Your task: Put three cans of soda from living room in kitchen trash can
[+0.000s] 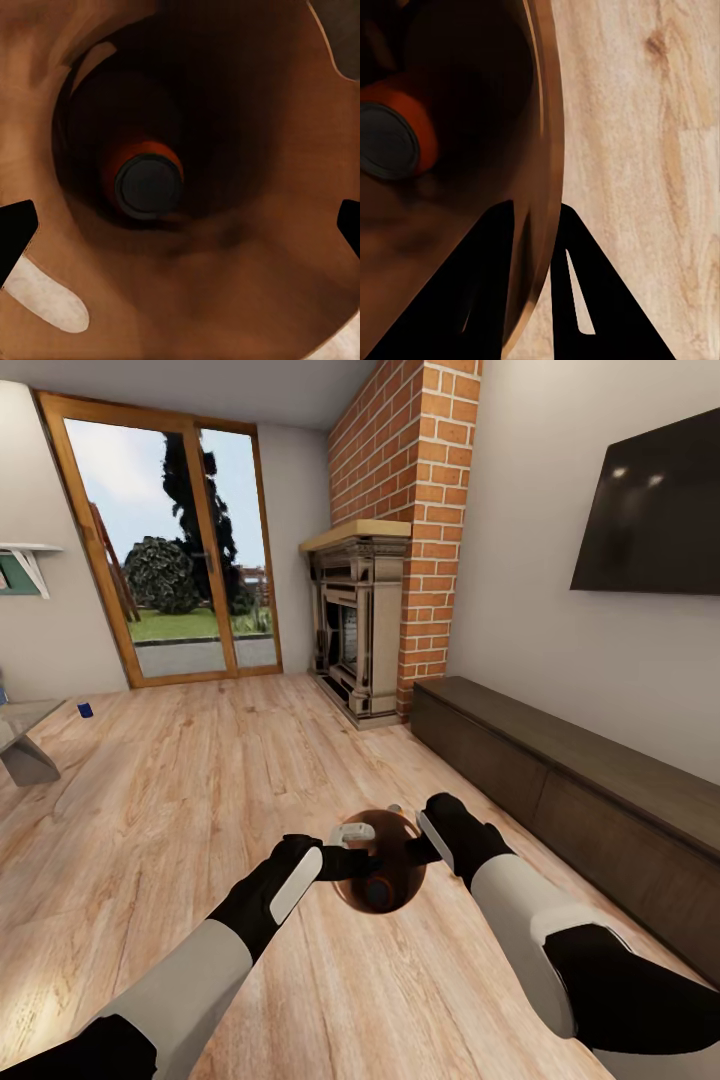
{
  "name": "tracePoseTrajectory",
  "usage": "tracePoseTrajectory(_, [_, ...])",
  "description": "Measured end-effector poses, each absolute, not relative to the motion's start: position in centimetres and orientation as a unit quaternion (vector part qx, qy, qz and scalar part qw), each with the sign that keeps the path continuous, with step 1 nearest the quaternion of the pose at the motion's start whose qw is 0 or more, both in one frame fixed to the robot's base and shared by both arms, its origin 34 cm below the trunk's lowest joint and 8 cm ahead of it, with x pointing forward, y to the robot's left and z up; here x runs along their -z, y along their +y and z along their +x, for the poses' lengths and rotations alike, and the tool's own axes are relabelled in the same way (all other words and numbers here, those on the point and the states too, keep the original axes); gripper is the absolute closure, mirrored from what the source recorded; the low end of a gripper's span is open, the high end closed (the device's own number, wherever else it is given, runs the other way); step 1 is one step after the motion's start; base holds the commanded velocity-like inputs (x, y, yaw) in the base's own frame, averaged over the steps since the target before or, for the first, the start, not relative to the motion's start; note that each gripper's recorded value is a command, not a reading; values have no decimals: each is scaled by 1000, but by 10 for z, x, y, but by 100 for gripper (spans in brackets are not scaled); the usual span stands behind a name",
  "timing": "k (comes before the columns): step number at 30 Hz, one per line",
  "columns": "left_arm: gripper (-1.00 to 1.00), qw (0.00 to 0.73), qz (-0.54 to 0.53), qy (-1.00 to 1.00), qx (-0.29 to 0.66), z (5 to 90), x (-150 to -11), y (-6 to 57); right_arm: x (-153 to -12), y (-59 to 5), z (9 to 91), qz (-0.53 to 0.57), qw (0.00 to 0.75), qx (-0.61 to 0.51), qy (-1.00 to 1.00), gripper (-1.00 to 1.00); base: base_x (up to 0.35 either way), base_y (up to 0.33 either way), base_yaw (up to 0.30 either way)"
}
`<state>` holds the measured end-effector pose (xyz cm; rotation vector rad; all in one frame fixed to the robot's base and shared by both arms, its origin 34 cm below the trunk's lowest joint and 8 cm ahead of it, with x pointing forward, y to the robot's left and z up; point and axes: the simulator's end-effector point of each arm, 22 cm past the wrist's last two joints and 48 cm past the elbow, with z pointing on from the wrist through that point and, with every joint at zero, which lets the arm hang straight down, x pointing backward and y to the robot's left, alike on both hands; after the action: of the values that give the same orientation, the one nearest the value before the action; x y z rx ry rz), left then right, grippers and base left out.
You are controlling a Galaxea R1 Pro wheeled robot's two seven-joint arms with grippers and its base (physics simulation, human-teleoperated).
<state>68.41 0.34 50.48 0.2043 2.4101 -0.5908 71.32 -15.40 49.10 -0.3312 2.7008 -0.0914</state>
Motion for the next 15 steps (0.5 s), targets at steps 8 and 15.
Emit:
tracePoseTrajectory(8, [-100, 320, 78, 917, 224, 685, -504, 6, -489, -154, 712, -119, 207, 32, 971, 100, 0, 0, 0])
tracePoseTrajectory(15, [-100, 337, 85, 908, 232, 690, -523, 3, -489, -156, 713, -118, 207, 34, 971, 100, 0, 0, 0])
